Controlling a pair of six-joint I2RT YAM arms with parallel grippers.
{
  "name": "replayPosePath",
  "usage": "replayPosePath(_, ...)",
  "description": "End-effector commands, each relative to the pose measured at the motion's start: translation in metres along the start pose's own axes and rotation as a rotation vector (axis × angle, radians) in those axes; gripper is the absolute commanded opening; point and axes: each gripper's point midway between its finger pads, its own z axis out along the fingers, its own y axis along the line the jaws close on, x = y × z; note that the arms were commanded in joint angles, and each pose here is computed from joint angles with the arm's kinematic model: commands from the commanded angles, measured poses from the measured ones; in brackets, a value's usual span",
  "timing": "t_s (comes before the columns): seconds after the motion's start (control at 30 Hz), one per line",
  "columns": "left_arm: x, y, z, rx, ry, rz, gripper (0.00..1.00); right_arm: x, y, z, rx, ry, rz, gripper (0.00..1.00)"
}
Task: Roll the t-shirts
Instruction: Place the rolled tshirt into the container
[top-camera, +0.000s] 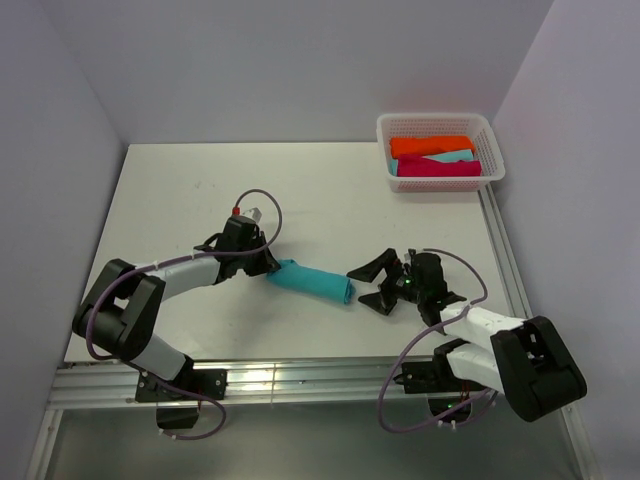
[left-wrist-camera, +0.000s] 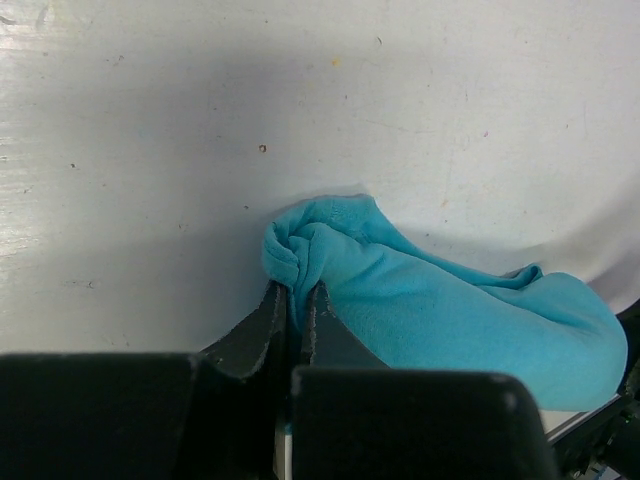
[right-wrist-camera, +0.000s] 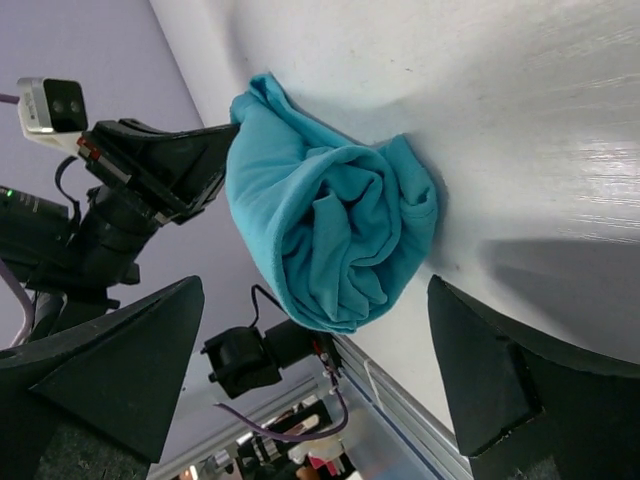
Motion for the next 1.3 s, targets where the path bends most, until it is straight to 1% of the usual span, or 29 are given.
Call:
replayPosePath(0.0, -0.001, 0.005, -0.001, -0.034, -0.011, 0.033, 0.0, -0.008, 0.005, 0.002, -0.014, -0.032, -0.004, 1.0)
replayPosePath(0.03, -0.002, 0.005, -0.002, -0.035, -0.015, 0.031, 0.0, -0.007, -0.001, 0.002, 0.023, -0.033, -0.001, 1.0)
replayPosePath(0.07, -0.002, 0.004, -0.003, -0.032, -0.017, 0.032, 0.0, -0.011, 0.001, 0.002, 0.028, -0.053, -0.007, 1.0)
replayPosePath(0.13, -0.002, 0.005, -0.003, -0.036, -0.02, 0.029, 0.0, -0.01, -0.002, 0.003, 0.038, -0.053, 0.007, 1.0)
replayPosePath(0.27, -0.001, 0.005, -0.003, -0.038, -0.02, 0.027, 0.0, -0.005, -0.011, 0.01, 0.07, -0.031, 0.011, 1.0)
replayPosePath(0.33, -0.001, 0.005, -0.003, -0.04, -0.019, 0.027, 0.0, -0.004, -0.006, 0.013, 0.053, -0.028, 0.004, 1.0)
replayPosePath(0.6, 0.0, 0.005, -0.005, -0.043, -0.024, 0.017, 0.0, 0.001, -0.013, 0.025, 0.094, -0.003, -0.019, 1.0)
replayPosePath(0.63, 0.0, 0.005, -0.005, -0.043, -0.025, 0.018, 0.0, 0.001, -0.015, 0.026, 0.103, -0.006, -0.021, 0.98)
replayPosePath(0.7, 0.001, 0.006, -0.005, -0.046, -0.024, 0.016, 0.0, -0.001, -0.019, 0.027, 0.12, -0.016, -0.03, 0.89)
replayPosePath(0.77, 0.0, 0.005, -0.005, -0.044, -0.027, 0.016, 0.0, -0.004, -0.021, 0.027, 0.131, -0.032, -0.042, 0.84)
replayPosePath(0.93, 0.0, 0.004, -0.004, -0.044, -0.026, 0.014, 0.0, -0.005, -0.026, 0.03, 0.133, -0.031, -0.039, 0.8)
replayPosePath(1.2, 0.001, 0.003, -0.004, -0.049, -0.022, 0.014, 0.0, 0.0, -0.03, 0.041, 0.158, -0.014, -0.063, 0.81)
replayPosePath(1.27, 0.001, 0.003, -0.004, -0.052, -0.022, 0.015, 0.0, 0.0, -0.028, 0.043, 0.159, -0.013, -0.071, 0.78)
